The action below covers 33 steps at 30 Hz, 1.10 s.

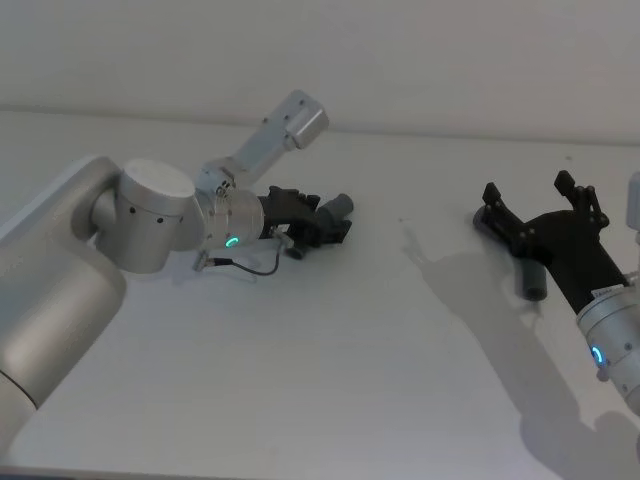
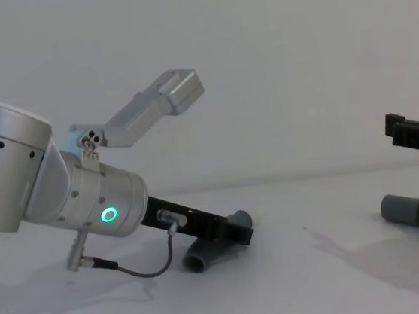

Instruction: Use both hands to pick up one end of the pipe from the table, align the ends, and insert them.

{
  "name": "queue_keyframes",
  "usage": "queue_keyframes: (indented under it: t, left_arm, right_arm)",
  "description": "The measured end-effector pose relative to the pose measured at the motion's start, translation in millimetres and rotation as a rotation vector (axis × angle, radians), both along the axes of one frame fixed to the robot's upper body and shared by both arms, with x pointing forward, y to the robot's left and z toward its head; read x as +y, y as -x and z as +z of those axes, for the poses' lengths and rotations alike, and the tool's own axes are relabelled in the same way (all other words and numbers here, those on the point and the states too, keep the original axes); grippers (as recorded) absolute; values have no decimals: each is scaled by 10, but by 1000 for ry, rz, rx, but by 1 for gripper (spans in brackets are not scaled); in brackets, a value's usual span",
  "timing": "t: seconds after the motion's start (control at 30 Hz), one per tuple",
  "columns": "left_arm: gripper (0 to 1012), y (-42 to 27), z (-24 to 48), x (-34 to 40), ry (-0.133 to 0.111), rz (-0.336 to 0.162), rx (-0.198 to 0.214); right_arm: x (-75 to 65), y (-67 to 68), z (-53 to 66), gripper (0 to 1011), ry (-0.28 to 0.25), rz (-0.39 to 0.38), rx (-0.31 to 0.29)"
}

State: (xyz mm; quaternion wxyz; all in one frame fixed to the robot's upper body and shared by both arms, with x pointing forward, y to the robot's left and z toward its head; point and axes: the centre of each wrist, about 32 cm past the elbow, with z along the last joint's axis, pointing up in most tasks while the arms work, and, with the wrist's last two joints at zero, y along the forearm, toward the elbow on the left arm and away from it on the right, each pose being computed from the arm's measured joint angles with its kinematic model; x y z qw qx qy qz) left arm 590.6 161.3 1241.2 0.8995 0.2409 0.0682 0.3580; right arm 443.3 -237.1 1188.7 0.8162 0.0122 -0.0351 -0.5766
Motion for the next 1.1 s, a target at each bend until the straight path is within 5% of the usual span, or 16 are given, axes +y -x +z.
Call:
queue_keyframes:
  t: [0.4,0.73,1.1]
  left_arm:
    - [347,-1,-2,-2,-1,2,3]
    - [347,0,-1,-6,-1,2,4]
    - [347,0,-1,-7,-1,2,5]
  right_arm:
    - [0,0,0,1004,0,0,0]
    - [-16,-10,6,1004,7,3,2]
    - [-188,-144,102,1004,98,36,63]
